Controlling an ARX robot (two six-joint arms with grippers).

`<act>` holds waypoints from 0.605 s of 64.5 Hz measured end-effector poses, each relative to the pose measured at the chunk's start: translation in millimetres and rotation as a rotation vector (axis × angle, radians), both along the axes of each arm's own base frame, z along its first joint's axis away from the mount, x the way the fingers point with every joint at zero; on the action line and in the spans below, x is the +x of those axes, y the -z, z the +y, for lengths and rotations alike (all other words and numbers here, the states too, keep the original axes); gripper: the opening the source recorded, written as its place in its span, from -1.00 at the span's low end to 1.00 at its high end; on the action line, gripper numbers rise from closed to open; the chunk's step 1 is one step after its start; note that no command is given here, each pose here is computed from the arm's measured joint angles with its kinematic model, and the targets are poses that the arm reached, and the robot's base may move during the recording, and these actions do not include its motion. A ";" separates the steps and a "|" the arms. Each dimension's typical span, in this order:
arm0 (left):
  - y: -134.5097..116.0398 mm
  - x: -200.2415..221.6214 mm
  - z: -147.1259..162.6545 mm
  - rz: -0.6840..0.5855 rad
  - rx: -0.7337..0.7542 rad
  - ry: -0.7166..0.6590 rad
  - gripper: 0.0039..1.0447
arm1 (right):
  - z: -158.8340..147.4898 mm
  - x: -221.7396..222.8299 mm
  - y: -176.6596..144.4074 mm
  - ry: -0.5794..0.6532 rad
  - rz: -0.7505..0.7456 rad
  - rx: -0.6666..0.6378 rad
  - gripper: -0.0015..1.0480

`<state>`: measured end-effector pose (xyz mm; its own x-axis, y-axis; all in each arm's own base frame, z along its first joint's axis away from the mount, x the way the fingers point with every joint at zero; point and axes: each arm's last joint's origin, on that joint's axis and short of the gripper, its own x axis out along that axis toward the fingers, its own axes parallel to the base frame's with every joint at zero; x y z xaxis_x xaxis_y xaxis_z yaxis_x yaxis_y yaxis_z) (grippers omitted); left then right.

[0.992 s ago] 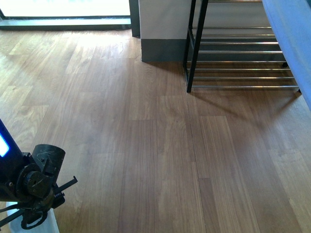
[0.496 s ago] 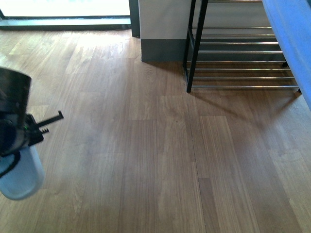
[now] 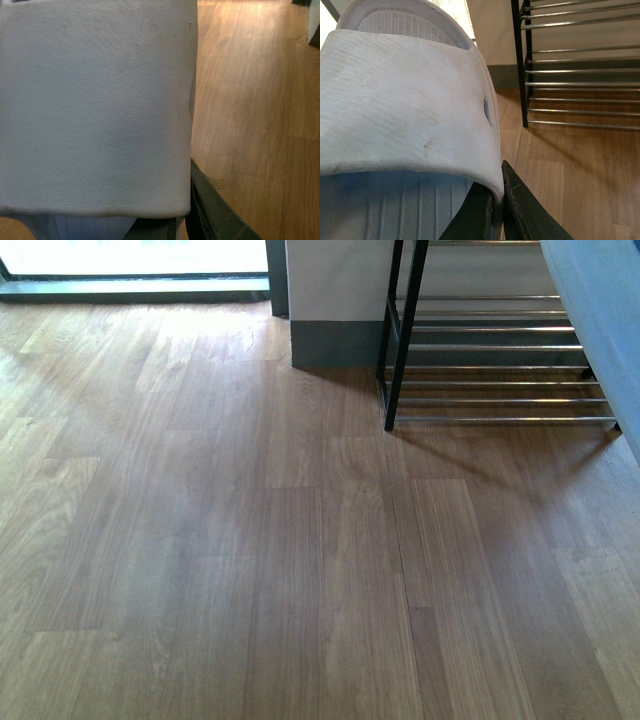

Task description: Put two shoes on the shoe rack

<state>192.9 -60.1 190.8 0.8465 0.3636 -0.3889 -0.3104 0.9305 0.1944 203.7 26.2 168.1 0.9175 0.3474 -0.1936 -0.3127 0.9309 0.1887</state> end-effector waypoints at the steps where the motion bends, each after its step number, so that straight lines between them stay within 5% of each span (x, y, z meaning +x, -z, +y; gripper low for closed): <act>1: -1.0 -1.5 -0.2 -0.003 0.002 0.002 -0.97 | 0.0 0.0 0.0 0.000 0.000 0.000 -0.97; 39: -4.5 -6.4 -0.4 -0.016 0.009 0.011 -0.97 | 0.3 -0.2 -0.3 -0.005 -0.001 0.001 -0.97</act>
<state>186.5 -60.6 195.4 0.8566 0.3577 -0.3719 -0.3036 0.9321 0.1974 203.5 26.6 168.4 0.9160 0.3524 -0.1919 -0.3178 0.9291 0.1891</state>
